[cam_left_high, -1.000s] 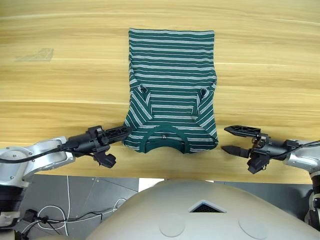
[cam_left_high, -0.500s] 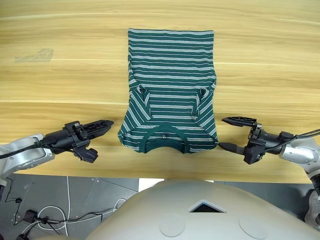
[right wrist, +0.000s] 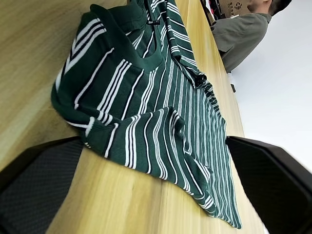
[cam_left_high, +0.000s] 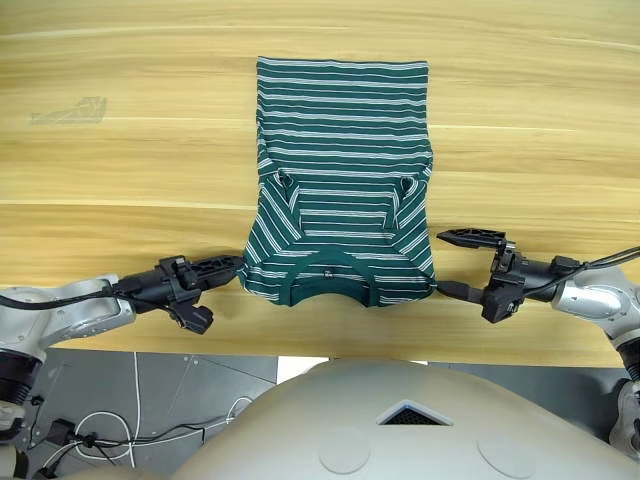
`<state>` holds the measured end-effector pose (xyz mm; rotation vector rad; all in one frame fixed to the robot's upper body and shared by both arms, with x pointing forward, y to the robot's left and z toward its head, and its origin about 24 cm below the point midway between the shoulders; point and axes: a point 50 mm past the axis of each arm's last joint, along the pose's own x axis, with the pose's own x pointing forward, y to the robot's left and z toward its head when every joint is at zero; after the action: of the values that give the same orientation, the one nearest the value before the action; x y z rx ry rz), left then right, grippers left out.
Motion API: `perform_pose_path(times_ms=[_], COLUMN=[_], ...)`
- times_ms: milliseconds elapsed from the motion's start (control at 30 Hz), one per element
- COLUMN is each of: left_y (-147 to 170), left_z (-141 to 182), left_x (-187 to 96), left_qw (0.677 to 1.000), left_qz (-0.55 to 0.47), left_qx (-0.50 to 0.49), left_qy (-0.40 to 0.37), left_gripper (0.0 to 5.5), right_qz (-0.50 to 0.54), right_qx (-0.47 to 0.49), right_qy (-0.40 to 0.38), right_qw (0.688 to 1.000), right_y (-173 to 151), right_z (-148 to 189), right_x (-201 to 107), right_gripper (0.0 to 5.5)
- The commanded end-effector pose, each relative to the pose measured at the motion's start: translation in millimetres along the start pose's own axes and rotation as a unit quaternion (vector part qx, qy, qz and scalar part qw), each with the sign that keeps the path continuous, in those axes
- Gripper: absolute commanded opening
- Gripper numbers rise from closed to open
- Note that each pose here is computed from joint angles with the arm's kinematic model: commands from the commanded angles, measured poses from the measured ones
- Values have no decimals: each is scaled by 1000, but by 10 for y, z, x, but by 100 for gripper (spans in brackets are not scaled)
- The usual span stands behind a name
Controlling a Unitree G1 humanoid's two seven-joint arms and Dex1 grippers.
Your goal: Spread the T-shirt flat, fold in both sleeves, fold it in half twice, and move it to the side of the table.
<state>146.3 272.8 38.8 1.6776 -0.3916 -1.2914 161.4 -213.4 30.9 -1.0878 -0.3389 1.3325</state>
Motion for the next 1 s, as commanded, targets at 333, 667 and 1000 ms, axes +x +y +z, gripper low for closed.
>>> perform_pose_path(times_ms=[333, 667, 1000], left_y=[-37, 22, -13], left_z=[46, 39, 56], left_x=[118, 229, 242], left_qw=[1000, 1000, 1000], left_qz=[-19, -11, -8], left_qx=[0, 4, -6], left_qy=[-16, -19, -13], left_gripper=[191, 30, 1], right_qz=[50, 58, 59], right_qx=[10, 1, 17], right_qy=[15, -2, -1], right_qw=[999, 998, 998], right_y=[134, 104, 164], right_z=[-52, -92, -82], right_x=[57, 200, 211], right_gripper=[537, 540, 540])
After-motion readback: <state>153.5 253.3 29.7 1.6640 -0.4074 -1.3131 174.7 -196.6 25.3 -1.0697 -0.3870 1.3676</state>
